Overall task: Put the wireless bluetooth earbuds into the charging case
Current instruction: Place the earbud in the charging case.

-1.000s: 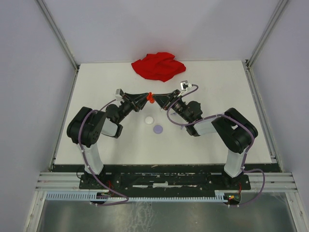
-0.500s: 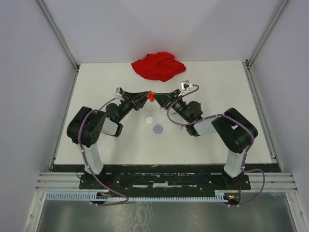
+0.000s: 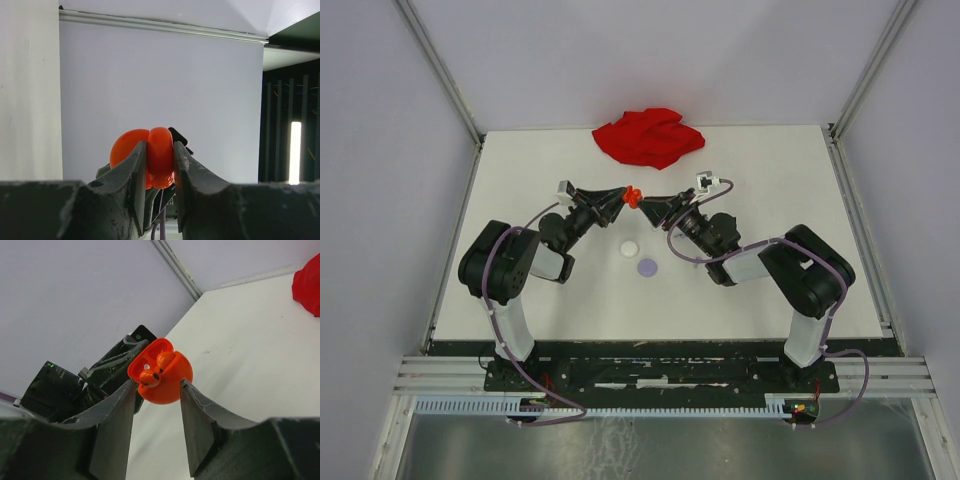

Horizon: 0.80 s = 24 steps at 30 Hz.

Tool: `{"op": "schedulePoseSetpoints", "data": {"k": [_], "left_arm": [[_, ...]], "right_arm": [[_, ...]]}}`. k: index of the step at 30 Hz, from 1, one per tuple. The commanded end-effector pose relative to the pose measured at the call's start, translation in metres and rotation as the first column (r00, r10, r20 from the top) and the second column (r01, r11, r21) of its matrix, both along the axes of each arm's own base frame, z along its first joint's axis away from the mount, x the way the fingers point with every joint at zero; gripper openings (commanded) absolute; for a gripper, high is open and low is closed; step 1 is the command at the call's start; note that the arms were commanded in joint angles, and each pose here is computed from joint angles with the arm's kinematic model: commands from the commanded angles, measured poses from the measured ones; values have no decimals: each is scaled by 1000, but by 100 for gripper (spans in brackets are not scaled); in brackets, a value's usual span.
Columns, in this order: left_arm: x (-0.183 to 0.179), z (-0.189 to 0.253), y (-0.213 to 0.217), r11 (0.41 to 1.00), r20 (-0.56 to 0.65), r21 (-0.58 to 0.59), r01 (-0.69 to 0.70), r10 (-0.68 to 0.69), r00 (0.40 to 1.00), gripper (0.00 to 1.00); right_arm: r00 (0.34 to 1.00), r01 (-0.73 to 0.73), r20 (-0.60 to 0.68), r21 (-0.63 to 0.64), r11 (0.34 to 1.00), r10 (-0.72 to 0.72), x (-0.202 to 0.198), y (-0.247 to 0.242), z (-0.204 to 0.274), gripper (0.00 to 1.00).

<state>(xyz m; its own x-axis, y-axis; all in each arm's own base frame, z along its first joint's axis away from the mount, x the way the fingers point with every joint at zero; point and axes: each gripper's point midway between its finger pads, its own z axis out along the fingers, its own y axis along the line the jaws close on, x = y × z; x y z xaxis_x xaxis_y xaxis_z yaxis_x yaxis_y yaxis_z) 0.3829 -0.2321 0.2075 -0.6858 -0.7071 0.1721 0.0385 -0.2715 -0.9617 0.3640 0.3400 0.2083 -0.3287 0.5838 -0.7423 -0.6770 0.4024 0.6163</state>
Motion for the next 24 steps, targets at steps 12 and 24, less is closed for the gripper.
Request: {"op": "schedulePoseSetpoints", "data": {"k": [12,24], "left_arm": [[-22,33,-7,996,210,-11,83,-79,974,3],[-31,10,-19,984,210,68,167,-178,961,3]], "right_arm": [[971,235,45,-317,919,-233,-6,-60,29,59],[935,128,-127,-750,650,-331,-15,-101,17,79]]}}
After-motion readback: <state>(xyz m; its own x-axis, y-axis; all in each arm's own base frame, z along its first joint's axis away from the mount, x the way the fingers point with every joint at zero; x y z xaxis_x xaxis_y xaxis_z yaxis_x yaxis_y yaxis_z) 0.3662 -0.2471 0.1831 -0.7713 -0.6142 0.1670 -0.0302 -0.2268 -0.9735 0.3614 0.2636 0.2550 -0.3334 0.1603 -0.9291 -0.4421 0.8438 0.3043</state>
